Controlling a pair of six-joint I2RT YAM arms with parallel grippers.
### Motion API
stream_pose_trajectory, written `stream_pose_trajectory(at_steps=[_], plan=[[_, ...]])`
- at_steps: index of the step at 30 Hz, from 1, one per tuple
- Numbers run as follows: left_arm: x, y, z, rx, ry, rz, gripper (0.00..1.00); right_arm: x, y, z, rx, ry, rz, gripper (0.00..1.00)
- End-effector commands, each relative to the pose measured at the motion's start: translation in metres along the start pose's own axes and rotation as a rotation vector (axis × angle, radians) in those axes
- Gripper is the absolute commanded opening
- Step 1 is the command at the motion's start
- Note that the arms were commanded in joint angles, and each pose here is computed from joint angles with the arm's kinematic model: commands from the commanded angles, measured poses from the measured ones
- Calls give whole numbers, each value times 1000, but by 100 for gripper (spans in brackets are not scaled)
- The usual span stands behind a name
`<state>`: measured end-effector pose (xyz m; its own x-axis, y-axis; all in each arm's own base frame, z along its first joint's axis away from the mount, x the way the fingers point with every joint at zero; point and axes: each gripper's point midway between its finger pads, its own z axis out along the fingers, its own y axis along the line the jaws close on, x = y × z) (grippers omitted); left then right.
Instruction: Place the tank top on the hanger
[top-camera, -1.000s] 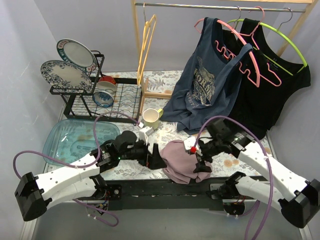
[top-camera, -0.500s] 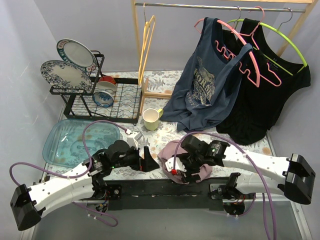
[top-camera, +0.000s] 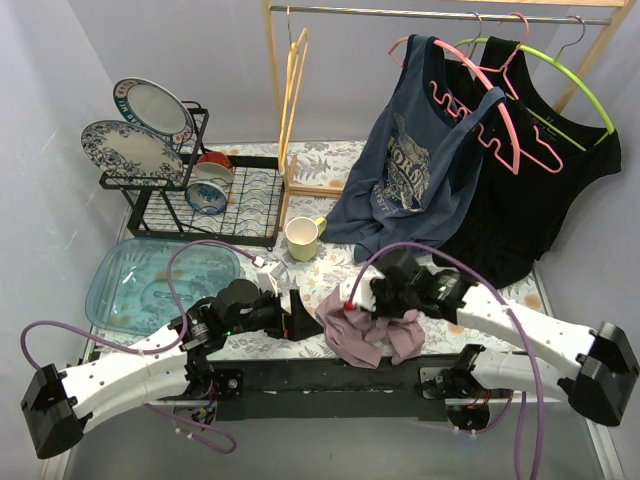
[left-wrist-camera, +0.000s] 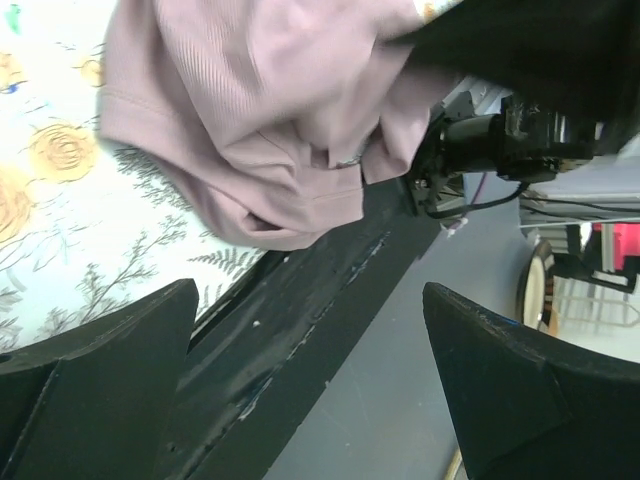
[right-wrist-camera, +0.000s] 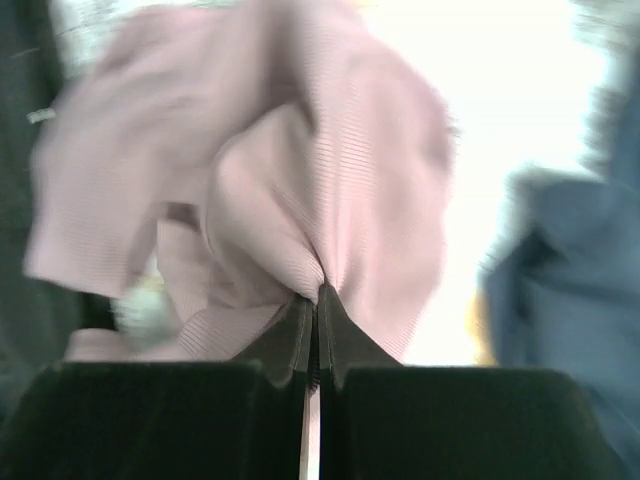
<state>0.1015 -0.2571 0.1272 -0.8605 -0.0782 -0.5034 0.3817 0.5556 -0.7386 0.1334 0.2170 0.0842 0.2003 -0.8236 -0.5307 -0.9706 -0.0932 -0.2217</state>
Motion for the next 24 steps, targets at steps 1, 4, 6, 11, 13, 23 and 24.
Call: stream_pose_trajectory(at_steps=[1,4,6,11,13,23,24], plan=[[-1,-19,9,93,21,6,96,-20,-47,-54,176,-136,86,1],[-3,-24,20,107,41,22,95,-8,-66,-70,259,-152,161,1],[-9,-32,26,130,41,40,95,2,-76,-77,302,-157,209,1],[-10,-24,46,89,57,-8,91,32,-96,-93,433,-151,317,1],[-5,-25,54,97,90,-32,85,42,-104,-97,482,-140,363,1],[7,-57,82,82,86,-93,54,47,-108,-89,441,-157,459,1],[9,-58,85,84,88,-99,49,47,-108,-89,439,-158,460,1]])
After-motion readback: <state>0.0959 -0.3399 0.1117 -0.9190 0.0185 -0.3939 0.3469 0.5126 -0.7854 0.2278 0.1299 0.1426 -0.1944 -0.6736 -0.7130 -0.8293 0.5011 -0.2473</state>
